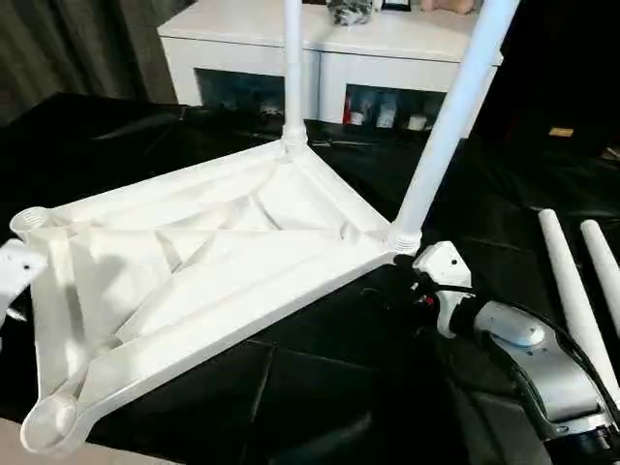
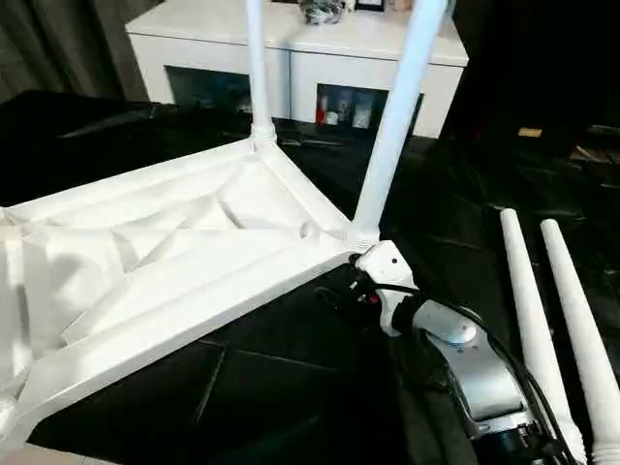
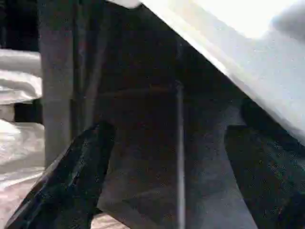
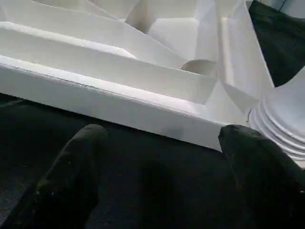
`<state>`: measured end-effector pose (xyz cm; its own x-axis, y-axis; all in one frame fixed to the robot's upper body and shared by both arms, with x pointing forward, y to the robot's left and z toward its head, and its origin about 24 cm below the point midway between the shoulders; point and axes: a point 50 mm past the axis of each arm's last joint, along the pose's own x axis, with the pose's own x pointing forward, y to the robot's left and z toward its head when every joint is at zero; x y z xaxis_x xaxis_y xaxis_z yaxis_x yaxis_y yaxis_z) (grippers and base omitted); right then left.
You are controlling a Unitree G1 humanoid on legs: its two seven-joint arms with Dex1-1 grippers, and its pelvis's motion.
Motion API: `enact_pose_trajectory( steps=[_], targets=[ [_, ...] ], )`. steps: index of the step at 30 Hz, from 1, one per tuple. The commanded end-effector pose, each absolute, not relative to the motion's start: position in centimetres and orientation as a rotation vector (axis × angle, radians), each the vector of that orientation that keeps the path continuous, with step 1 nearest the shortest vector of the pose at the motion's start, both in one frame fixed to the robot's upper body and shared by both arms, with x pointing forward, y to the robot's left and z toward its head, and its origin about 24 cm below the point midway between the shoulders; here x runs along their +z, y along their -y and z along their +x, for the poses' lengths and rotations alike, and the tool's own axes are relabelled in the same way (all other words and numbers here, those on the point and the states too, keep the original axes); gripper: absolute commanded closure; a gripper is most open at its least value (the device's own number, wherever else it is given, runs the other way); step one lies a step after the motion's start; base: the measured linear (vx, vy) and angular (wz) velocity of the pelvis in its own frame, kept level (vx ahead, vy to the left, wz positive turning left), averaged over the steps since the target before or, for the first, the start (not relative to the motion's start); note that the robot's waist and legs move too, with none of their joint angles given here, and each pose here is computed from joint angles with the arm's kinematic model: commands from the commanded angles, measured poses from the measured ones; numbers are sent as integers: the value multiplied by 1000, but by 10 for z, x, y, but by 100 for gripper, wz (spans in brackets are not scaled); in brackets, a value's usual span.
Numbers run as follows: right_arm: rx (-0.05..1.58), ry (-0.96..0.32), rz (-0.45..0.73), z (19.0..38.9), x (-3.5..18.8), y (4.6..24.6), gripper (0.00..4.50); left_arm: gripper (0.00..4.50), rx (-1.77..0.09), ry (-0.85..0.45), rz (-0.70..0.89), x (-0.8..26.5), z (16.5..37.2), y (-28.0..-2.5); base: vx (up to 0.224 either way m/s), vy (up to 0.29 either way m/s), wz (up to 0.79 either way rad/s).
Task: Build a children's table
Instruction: Rotate table base
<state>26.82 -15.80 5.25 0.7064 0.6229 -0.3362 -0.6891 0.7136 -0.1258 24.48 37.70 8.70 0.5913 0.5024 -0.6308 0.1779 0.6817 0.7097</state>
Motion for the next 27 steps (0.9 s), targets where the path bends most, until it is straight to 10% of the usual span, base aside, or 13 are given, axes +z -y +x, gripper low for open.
enact_pose_trajectory(
  steps=[1,16,27],
  targets=[
    [709,-280,-258,272,52,160,44,4,144,-919,748,84,251,-362,0,0,0],
    [504,-320,-250,294,32,160,44,2,-252,-780,503,77,268,-282,0,0,0],
    [598,-266,-229,315,35,120,44,2,-626,-764,426,61,246,-221,0,0,0]
  ],
)
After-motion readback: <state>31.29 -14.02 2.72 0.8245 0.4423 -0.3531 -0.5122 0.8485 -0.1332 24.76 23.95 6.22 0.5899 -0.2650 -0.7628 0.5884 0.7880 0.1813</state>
